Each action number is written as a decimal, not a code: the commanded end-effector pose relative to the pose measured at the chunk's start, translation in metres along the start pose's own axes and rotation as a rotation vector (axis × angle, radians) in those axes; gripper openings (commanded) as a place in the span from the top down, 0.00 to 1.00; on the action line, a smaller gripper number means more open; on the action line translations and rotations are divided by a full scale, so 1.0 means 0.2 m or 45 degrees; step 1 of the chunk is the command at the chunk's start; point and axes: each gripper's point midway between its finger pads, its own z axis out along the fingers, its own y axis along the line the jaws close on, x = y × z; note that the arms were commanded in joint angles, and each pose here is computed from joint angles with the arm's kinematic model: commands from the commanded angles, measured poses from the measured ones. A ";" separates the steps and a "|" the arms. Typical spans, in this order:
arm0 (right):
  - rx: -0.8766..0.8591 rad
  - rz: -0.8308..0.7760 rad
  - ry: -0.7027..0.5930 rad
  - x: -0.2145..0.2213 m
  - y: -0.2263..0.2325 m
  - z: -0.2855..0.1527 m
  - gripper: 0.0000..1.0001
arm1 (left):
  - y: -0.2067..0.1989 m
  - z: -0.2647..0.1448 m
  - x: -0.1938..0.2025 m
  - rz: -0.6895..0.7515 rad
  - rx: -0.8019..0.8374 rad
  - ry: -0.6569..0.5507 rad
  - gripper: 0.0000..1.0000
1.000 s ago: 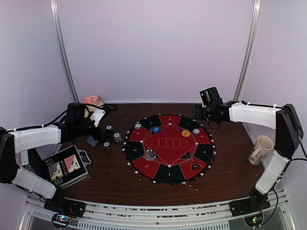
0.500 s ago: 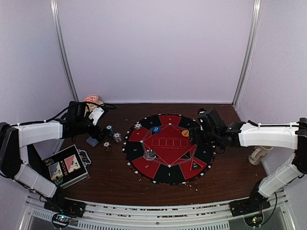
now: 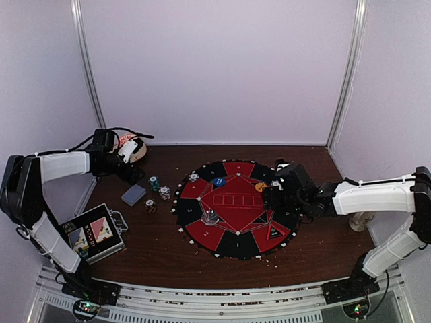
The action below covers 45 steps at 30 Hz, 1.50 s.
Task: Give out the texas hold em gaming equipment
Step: Pick up the pile of poker chips from the pile of poker chips.
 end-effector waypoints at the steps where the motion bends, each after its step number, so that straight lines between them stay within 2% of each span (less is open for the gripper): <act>1: -0.022 0.024 -0.029 -0.02 0.03 0.00 0.10 | -0.04 0.06 0.01 0.004 0.121 0.024 0.02; 7: -0.001 0.012 -0.033 -0.02 0.02 0.01 0.10 | -0.23 0.02 0.09 0.086 0.352 0.010 0.02; 14: 0.012 0.001 -0.016 -0.01 0.03 0.04 0.10 | -0.30 -0.01 0.04 0.106 0.433 -0.048 0.02; 25: 0.017 -0.006 -0.021 -0.01 0.03 0.04 0.10 | -0.42 0.09 0.08 0.136 0.457 0.043 0.02; 33: 0.015 -0.006 -0.022 -0.01 0.03 0.03 0.10 | -0.42 0.20 0.11 0.128 0.375 0.116 0.04; 45: 0.016 -0.013 -0.015 0.00 0.03 0.04 0.11 | -0.44 0.28 0.07 0.143 0.341 0.128 0.07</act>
